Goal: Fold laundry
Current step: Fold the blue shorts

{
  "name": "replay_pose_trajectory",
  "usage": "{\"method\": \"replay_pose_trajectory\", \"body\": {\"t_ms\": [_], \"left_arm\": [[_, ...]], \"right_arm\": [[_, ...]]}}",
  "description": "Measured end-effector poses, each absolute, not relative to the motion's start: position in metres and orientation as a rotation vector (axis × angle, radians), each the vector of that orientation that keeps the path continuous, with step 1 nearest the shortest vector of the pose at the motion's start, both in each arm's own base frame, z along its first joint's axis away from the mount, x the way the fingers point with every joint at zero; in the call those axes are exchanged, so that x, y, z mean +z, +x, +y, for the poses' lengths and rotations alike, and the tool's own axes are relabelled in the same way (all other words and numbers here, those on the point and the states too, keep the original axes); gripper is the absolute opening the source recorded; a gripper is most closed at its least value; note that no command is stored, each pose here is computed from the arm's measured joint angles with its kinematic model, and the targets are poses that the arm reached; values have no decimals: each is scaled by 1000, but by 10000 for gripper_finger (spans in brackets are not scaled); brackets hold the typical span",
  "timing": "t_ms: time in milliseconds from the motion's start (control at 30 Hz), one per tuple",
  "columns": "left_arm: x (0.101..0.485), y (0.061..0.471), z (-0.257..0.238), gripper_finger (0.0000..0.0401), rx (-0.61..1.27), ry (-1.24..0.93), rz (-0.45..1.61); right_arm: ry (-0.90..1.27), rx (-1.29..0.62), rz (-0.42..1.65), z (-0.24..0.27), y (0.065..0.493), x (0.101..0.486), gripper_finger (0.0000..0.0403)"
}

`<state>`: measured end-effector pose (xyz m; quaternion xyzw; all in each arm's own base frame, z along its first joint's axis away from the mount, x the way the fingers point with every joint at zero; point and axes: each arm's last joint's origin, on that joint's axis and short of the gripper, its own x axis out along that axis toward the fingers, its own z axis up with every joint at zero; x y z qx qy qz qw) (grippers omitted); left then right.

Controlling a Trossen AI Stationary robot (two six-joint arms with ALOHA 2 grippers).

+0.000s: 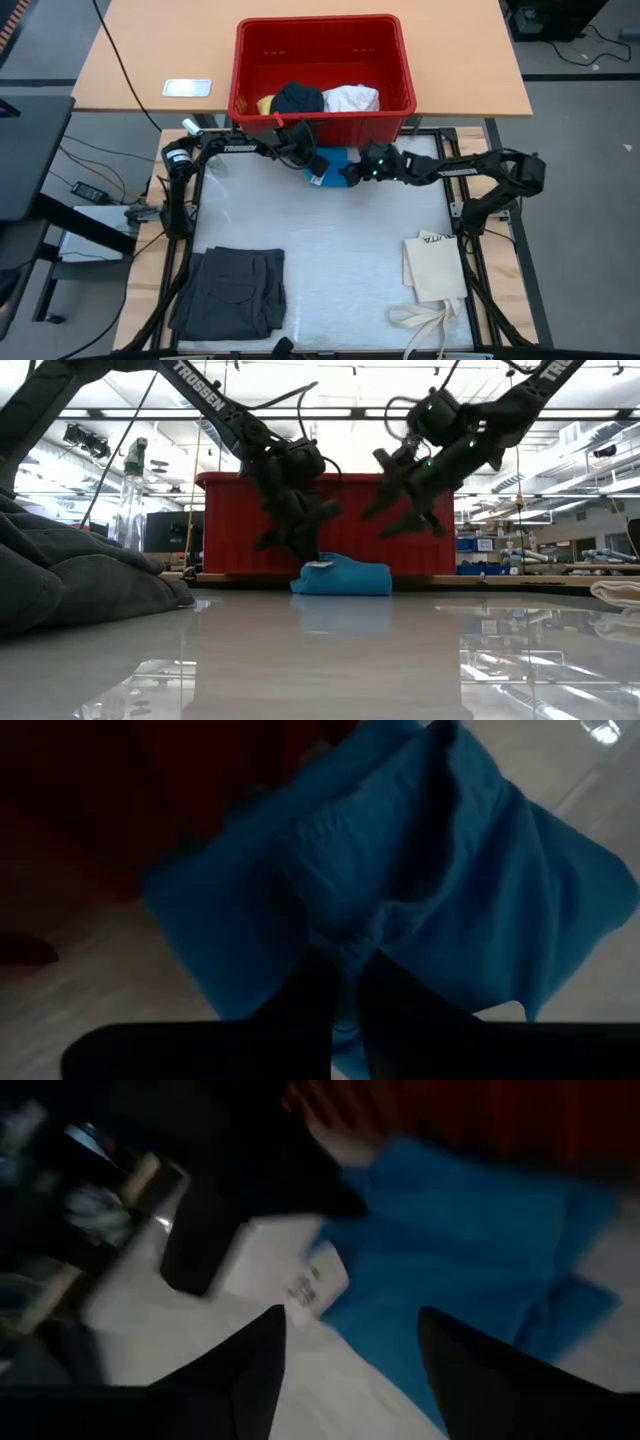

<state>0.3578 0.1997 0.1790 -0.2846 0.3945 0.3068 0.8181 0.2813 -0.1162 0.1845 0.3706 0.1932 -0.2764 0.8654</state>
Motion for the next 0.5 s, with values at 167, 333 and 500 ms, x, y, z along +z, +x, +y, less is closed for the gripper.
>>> {"method": "replay_pose_trajectory", "body": {"t_ms": [167,333,500], "left_arm": [[179,361,194,55,640,-600,842],[185,364,183,109,527,-649,845],[207,353,173,175,530,-660,879]], "right_arm": [[734,-672,470,-119,292,149,173],[803,-654,565,-120,298,113,115],[893,-503,687,-99,303,106,59]]}}
